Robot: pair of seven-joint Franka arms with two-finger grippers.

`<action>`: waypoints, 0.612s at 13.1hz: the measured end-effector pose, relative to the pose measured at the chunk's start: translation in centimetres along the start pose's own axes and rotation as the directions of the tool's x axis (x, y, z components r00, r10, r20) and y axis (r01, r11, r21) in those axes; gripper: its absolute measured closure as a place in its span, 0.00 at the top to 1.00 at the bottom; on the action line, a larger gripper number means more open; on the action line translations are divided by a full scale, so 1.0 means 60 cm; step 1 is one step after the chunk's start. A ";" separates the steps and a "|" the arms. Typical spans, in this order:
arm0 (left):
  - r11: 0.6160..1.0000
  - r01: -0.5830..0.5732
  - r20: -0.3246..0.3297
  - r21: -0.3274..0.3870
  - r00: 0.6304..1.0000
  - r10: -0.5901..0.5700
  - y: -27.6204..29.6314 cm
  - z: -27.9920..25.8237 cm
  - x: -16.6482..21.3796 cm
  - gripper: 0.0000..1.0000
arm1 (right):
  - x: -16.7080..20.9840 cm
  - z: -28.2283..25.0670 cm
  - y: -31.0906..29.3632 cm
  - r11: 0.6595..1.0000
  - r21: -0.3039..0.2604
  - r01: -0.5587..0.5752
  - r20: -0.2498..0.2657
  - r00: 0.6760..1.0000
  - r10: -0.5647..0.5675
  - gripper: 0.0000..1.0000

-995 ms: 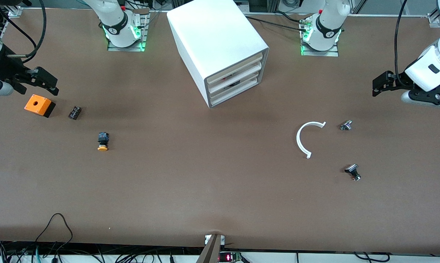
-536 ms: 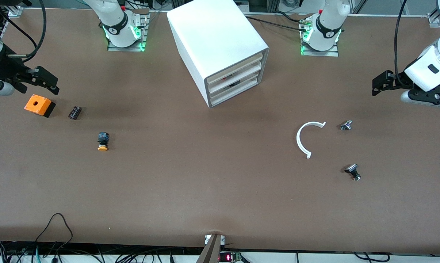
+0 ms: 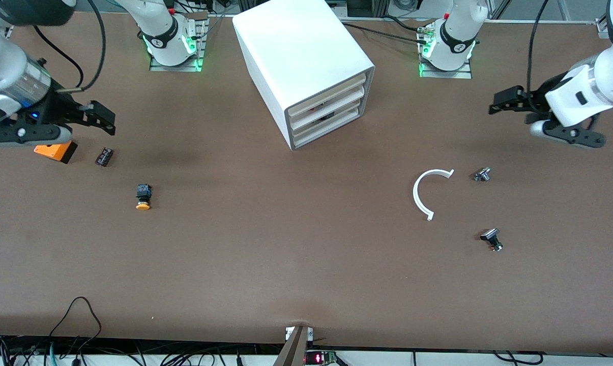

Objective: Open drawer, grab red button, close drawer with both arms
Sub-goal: 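Move both grippers from rest toward the white drawer cabinet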

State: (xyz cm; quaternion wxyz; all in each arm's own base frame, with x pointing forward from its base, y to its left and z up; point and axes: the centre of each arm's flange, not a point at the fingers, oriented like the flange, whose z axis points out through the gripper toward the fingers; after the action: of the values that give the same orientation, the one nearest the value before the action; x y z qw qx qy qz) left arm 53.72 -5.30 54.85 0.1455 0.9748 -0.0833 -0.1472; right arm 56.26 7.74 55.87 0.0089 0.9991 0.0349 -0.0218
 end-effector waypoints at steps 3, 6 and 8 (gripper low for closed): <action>0.986 -0.029 0.084 -0.167 0.996 0.043 0.018 0.058 0.036 1.00 | 0.010 0.032 -0.054 1.000 0.012 -0.024 0.037 0.999 0.024 1.00; 0.924 -0.116 0.137 -0.364 0.975 0.177 0.031 0.154 0.084 1.00 | 0.008 0.050 -0.137 0.994 0.013 -0.110 0.045 0.993 0.110 1.00; 0.851 -0.196 0.129 -0.488 0.948 0.293 0.039 0.243 0.122 1.00 | 0.010 0.063 -0.189 0.981 0.028 -0.189 0.039 0.981 0.188 1.00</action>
State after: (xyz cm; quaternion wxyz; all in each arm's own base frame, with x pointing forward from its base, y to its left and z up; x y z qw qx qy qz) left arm 55.78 -12.79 40.30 0.3853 0.8722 -0.1831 -0.2396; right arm 55.89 19.03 51.90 -0.0043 0.9974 -0.0606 -0.0396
